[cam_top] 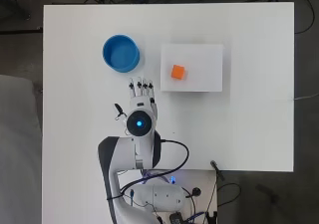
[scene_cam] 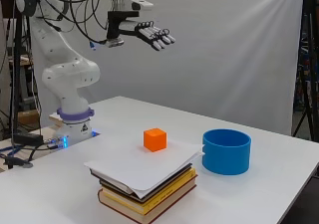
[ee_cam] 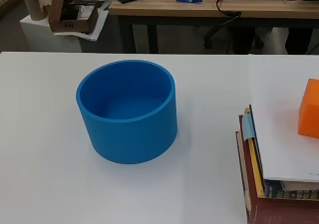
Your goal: Teleoperate dual arm-hand system to pick and place objects
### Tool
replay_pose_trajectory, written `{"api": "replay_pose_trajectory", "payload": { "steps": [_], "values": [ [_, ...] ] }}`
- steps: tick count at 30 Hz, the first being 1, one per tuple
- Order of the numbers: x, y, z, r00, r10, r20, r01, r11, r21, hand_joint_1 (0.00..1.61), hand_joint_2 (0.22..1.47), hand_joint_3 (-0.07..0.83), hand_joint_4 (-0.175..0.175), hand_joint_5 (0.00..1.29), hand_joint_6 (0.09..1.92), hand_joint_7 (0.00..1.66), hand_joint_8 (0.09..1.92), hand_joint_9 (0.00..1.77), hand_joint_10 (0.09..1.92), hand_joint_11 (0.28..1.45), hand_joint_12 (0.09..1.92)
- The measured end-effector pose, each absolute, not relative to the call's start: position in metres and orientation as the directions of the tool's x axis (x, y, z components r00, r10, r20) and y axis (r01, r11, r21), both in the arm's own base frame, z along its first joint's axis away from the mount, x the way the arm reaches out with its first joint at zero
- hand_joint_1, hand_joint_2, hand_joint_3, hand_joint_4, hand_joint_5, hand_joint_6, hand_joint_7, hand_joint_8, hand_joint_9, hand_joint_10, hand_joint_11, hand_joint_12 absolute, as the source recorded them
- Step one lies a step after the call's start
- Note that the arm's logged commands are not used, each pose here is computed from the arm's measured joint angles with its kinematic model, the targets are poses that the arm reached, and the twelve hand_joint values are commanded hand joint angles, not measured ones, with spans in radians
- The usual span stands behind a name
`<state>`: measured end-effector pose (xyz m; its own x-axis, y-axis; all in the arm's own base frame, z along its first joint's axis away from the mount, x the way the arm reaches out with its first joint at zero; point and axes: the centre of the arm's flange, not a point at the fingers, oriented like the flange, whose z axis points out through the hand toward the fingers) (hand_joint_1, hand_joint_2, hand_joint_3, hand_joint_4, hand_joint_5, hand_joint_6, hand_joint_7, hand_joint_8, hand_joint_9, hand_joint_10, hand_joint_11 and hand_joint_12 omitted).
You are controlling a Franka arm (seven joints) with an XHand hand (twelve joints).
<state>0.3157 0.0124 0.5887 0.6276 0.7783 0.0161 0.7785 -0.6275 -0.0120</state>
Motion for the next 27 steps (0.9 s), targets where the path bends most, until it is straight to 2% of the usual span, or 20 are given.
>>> {"api": "replay_pose_trajectory", "payload": {
  "steps": [6, 11, 20, 23, 27],
  "values": [
    [0.338, 0.036, 0.573, 0.659, 0.752, 0.023, 0.752, -0.659, -0.023, 0.08, 1.06, -0.005, 0.089, 0.25, 0.09, 0.29, 0.09, 0.41, 0.09, 0.45, 0.09],
    [0.351, 0.013, 0.561, 0.746, 0.665, 0.046, 0.666, -0.744, -0.044, 0.04, 1.08, 0.005, 0.089, 0.21, 0.09, 0.28, 0.09, 0.41, 0.09, 0.47, 0.09],
    [0.415, -0.047, 0.491, 0.809, 0.587, 0.014, 0.584, -0.801, -0.133, 0.03, 1.08, 0.002, 0.073, 0.19, 0.09, 0.28, 0.09, 0.42, 0.09, 0.49, 0.09],
    [0.425, -0.07, 0.474, 0.811, 0.582, 0.058, 0.583, -0.794, -0.172, 0.09, 1.07, -0.005, 0.067, 0.2, 0.09, 0.28, 0.09, 0.42, 0.09, 0.49, 0.09],
    [0.434, -0.096, 0.443, 0.818, 0.569, 0.086, 0.575, -0.803, -0.16, 0.08, 1.05, -0.004, 0.08, 0.3, 0.09, 0.36, 0.09, 0.45, 0.09, 0.5, 0.09]
  ]
}}
